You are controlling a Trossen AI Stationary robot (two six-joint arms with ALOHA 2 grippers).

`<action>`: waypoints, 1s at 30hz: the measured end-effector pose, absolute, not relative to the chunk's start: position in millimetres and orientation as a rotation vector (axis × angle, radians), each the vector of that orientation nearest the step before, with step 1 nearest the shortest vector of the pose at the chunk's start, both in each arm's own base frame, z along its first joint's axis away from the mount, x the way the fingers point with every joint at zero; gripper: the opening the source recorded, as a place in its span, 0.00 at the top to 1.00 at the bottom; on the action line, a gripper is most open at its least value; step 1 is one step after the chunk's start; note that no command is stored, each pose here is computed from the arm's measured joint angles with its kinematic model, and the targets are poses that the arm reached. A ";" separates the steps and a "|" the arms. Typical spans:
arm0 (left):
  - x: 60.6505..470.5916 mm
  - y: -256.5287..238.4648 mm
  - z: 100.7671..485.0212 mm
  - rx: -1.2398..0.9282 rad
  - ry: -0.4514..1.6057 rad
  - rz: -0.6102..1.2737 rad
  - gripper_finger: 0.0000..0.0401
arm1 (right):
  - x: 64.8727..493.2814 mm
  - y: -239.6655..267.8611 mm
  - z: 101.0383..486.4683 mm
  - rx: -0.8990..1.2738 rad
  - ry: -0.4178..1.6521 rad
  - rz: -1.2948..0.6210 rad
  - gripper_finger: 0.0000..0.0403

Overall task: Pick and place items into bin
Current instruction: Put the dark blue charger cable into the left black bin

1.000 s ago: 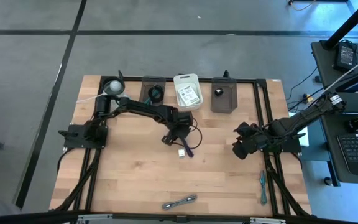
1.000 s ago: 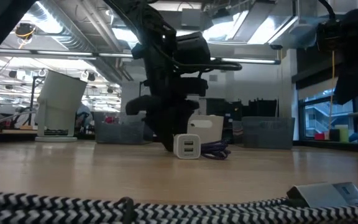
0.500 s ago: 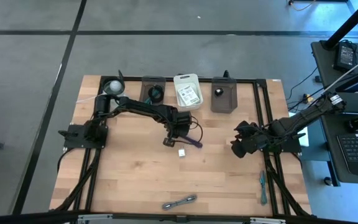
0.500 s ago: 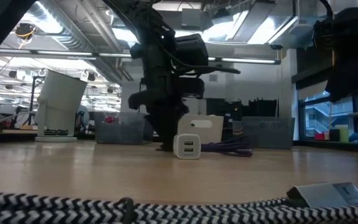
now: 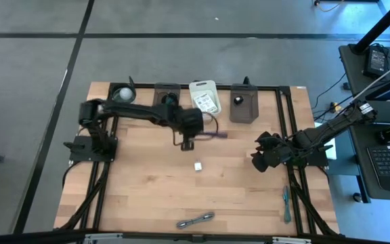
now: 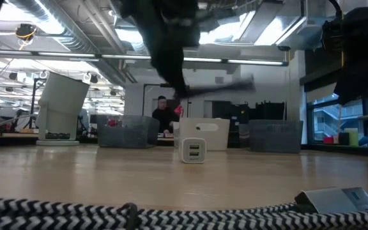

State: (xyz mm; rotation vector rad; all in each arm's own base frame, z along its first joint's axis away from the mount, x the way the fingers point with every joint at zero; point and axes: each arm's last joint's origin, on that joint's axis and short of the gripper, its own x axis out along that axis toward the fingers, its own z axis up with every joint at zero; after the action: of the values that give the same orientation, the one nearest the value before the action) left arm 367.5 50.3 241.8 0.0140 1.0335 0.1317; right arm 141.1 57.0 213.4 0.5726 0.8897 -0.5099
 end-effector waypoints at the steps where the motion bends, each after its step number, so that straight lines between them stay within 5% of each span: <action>1: 362.7 52.9 252.1 -0.018 1.004 0.188 0.97 | 141.1 57.0 213.4 0.573 0.889 -0.510 0.49; 8: 317.0 83.8 301.0 -0.304 0.859 0.680 0.97 | 142.5 56.4 214.5 0.545 0.852 -0.520 0.49; 16: 269.8 128.6 298.5 -0.651 0.913 1.098 0.97 | 143.3 56.8 215.0 0.546 0.844 -0.514 0.49; 30: 269.7 176.9 246.4 -0.899 1.119 1.175 0.97 | 143.5 56.8 215.2 0.546 0.838 -0.516 0.49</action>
State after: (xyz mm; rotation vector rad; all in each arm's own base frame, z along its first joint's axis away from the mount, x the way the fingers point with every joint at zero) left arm 269.7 176.9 246.4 -0.8993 1.1192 1.1752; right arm 143.5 56.8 215.2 0.5463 0.8379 -0.5159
